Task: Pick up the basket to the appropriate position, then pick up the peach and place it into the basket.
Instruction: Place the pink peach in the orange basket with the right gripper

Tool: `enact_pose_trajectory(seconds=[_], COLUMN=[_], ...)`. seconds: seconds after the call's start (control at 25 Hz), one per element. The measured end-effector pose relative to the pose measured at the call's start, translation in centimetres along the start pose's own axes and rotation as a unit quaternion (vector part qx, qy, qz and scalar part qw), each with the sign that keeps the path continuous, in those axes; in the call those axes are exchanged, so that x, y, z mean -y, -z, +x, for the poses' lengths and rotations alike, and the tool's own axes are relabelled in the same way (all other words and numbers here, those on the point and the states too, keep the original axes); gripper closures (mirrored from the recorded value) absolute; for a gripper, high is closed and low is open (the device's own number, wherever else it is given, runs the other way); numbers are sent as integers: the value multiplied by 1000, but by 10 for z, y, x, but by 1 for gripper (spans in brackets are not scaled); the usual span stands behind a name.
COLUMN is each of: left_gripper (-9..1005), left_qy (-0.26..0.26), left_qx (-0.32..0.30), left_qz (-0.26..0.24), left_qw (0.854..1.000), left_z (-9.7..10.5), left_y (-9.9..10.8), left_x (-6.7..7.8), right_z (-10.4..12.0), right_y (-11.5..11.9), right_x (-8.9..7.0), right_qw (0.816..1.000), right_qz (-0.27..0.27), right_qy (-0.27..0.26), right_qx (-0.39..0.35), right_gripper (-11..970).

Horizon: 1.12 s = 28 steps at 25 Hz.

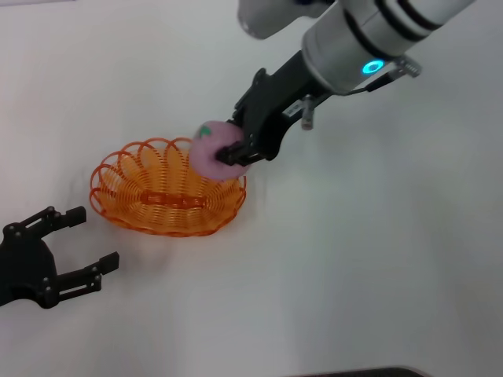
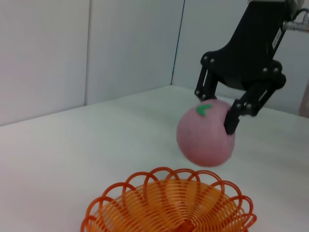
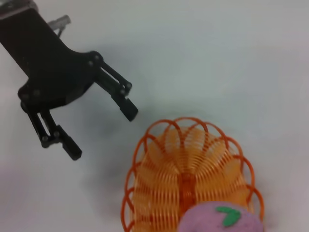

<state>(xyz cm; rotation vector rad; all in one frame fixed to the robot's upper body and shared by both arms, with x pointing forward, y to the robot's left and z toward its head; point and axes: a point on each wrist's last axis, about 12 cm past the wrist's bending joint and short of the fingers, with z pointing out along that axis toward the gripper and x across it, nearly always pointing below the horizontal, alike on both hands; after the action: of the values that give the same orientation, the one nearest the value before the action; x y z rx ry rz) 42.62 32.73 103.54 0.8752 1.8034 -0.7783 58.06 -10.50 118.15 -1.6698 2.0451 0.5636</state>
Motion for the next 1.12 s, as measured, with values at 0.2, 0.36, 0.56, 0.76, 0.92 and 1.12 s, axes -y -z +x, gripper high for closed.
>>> enact_pose_trajectory(seconds=[0.2, 0.36, 0.56, 0.76, 0.92, 1.12], left_gripper=[121, 120, 120, 120, 121, 121], left_qy=[0, 0, 0, -1, -1, -2], left_qx=[0, 0, 0, -1, 0, 0], left_qz=[0, 0, 0, -1, 0, 0], left_qw=[1000, 1000, 1000, 1000, 1000, 1000], left_z=[0, 0, 0, 0, -1, -1], left_y=[0, 0, 0, 0, -1, -1], left_x=[0, 0, 0, 0, -1, -1], right_z=[-3, -2, 0, 1, 1, 2], right_y=[-18, -26, -34, -37, -38, -39], right_x=[3, 3, 3, 3, 4, 5], right_qw=[1000, 1000, 1000, 1000, 1000, 1000], right_qz=[-12, -16, -20, -20, -17, -12], right_qy=[2, 4, 9, 7, 7, 5], right_qx=[-9, -9, -11, -13, -11, -9], right_gripper=[563, 560, 556, 553, 549, 508])
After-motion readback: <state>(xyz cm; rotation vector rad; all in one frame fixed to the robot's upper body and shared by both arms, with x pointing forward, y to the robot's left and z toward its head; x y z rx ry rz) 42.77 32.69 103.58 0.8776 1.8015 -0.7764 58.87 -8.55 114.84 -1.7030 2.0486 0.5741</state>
